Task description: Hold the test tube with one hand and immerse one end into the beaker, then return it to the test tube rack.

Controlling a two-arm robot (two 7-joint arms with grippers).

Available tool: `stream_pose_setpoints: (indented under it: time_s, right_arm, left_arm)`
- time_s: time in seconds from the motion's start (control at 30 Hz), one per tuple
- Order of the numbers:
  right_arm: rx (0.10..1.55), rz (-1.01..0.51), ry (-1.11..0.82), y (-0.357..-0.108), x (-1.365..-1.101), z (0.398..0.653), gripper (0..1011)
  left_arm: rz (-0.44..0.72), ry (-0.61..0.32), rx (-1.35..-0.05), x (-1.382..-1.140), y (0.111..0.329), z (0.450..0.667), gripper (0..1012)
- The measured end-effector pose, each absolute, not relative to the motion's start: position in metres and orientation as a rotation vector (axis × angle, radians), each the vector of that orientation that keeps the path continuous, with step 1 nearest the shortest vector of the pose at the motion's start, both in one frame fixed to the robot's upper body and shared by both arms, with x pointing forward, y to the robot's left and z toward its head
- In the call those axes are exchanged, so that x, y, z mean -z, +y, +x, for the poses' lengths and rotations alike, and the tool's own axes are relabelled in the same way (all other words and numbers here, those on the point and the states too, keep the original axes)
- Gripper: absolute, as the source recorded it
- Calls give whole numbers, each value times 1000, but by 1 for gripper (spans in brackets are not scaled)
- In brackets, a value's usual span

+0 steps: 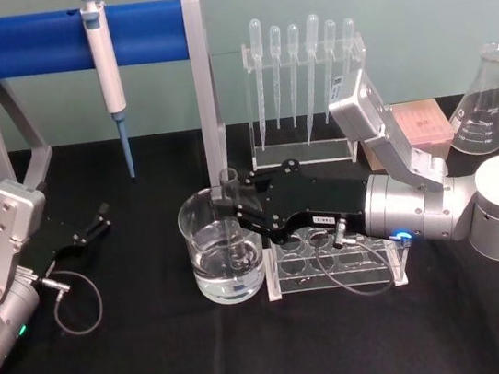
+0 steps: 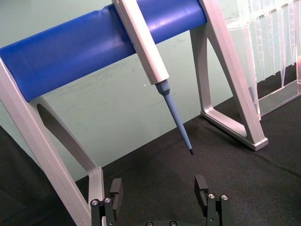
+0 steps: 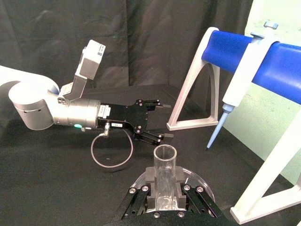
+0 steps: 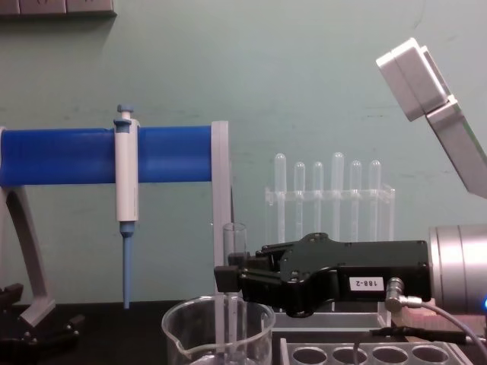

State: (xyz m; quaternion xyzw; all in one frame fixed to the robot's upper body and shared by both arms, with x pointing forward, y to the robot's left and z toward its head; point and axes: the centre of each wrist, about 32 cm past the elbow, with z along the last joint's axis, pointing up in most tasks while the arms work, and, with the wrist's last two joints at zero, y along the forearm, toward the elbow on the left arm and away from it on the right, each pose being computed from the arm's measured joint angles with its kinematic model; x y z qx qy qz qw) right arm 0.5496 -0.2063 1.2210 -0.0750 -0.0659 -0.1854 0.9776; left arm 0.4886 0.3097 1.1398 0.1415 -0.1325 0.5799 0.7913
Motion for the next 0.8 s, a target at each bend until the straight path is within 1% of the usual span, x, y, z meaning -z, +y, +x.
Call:
stream_pose_setpoints:
  time_s: [0.8]
  right_arm:
    - [374,-151,-133,-206,-1221,550,241]
  left_arm:
    - [304,-285,-1248,-1140,310,489,1000]
